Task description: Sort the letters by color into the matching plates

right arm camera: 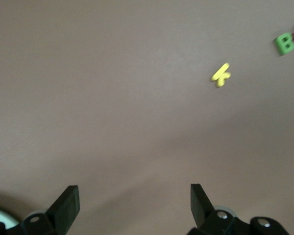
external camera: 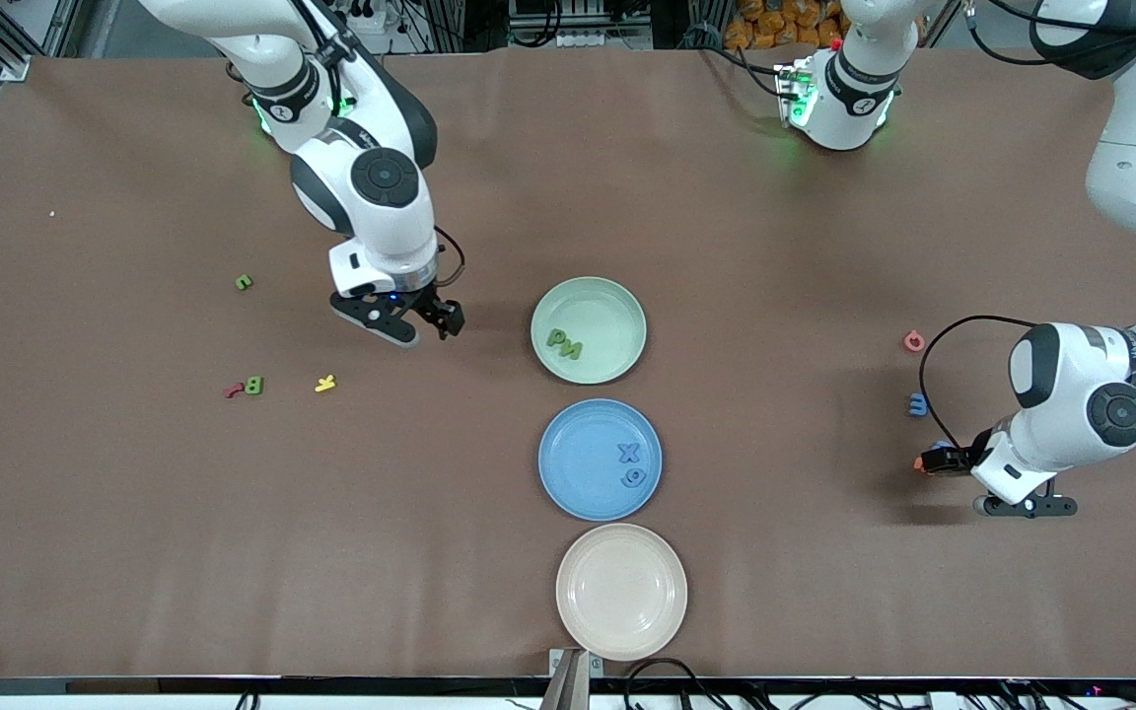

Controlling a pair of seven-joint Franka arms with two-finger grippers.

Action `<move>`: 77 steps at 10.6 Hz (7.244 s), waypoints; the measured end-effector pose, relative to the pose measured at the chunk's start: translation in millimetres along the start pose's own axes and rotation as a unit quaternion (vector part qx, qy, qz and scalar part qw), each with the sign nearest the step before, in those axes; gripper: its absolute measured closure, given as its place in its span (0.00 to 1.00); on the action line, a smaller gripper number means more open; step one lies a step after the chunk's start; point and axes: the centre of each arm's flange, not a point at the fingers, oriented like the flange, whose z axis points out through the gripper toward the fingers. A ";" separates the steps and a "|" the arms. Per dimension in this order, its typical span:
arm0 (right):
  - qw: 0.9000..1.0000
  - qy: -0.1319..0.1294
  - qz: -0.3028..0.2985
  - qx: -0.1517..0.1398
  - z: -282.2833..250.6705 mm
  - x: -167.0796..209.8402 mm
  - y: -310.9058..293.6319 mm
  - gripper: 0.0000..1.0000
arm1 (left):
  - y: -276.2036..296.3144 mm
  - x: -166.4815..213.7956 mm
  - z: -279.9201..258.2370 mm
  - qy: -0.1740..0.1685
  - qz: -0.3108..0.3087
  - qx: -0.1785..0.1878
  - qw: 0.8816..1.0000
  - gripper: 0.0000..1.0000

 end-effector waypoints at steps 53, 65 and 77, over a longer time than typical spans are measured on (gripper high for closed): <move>0.837 -0.067 -0.538 0.073 189.9 36.5 381.4 0.28 | 23.8 -33.2 -1.8 0.010 0.022 0.003 1.000 0.36; 0.827 -0.054 -0.555 0.071 191.5 40.1 397.8 0.74 | 25.4 -25.5 -15.3 0.024 -0.003 0.006 1.000 0.64; 0.858 -0.072 -0.496 0.114 145.6 108.0 374.8 0.74 | 153.0 10.3 -46.8 0.020 -0.083 0.016 0.996 0.64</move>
